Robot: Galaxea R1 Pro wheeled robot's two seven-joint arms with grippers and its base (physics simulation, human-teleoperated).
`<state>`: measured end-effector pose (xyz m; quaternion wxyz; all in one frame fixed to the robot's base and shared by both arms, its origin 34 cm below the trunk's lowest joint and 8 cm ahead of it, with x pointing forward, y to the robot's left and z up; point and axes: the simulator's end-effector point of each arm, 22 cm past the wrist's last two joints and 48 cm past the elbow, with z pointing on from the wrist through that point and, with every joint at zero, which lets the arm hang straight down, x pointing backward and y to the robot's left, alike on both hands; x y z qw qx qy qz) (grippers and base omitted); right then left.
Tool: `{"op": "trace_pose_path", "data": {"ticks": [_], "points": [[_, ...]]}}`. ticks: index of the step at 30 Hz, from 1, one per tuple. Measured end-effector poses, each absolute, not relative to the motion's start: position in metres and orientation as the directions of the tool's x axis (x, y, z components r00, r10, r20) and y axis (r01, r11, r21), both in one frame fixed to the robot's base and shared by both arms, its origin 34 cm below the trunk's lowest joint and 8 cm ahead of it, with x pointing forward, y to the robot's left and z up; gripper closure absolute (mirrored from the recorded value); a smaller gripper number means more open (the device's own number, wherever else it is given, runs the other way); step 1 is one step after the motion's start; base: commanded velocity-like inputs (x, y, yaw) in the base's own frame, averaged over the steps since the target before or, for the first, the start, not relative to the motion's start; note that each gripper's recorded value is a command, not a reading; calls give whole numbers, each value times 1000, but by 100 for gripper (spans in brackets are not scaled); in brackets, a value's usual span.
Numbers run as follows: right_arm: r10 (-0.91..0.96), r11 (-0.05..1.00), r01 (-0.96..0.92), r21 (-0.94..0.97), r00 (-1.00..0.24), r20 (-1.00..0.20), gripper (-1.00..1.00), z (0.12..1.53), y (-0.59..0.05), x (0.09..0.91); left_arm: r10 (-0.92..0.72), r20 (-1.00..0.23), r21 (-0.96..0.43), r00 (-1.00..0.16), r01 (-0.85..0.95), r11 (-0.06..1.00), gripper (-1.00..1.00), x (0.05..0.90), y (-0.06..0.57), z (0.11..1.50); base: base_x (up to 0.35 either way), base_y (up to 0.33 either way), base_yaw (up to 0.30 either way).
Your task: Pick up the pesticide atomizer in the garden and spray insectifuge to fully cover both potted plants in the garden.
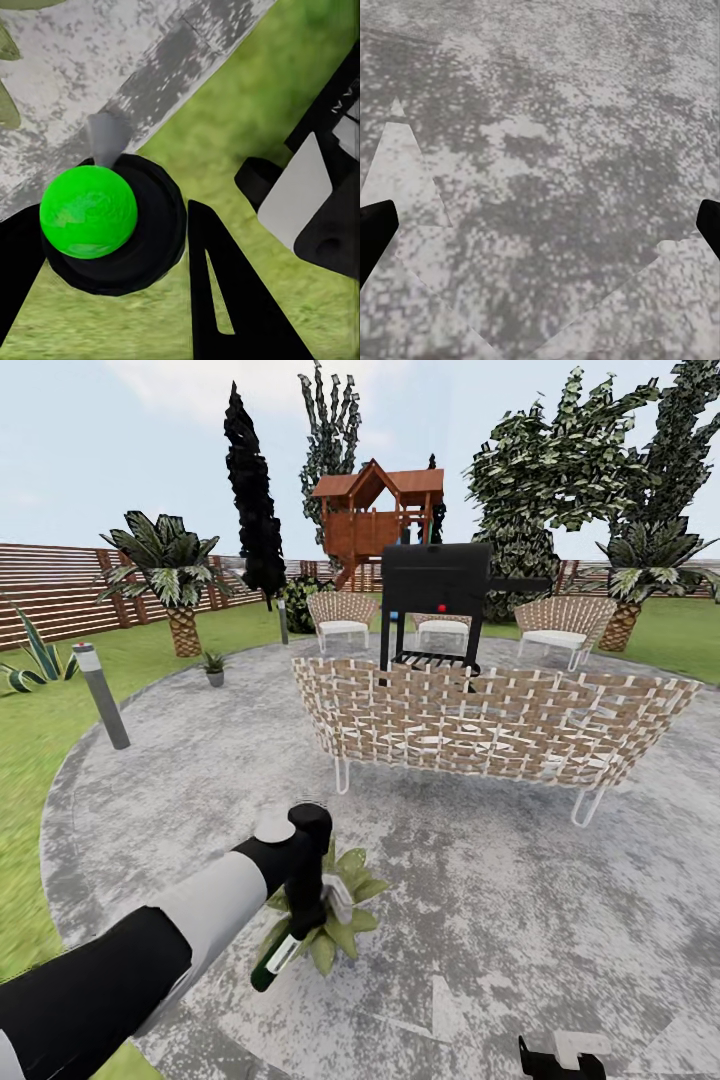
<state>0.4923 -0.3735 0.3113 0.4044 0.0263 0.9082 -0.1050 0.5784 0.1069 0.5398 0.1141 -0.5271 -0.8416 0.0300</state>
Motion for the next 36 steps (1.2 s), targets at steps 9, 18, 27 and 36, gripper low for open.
{"op": "trace_pose_path", "data": {"ticks": [9, 18, 27, 36], "points": [[-38, 977, 132, -170, -672, -740, -100, 311, -373, 492, 882, 204, -224, -426, 856, 465, 100, 550, 118, 511, 0, 0, 178], [-39, 977, 130, -169, -672, -740, -100, 311, -373, 492, 808, 261, -243, -528, 775, 584, 100, 528, 141, 488, 0, 0, 233], [-37, 977, 133, -169, -671, -740, -100, 311, -373, 492, 763, 172, -169, -623, 745, 646, 100, 561, 153, 487, 0, 0, 11], [-37, 977, 133, -169, -672, -740, -100, 311, -373, 492, 736, 191, -183, -649, 713, 677, 100, 544, 168, 464, 0, 0, 0]]}}
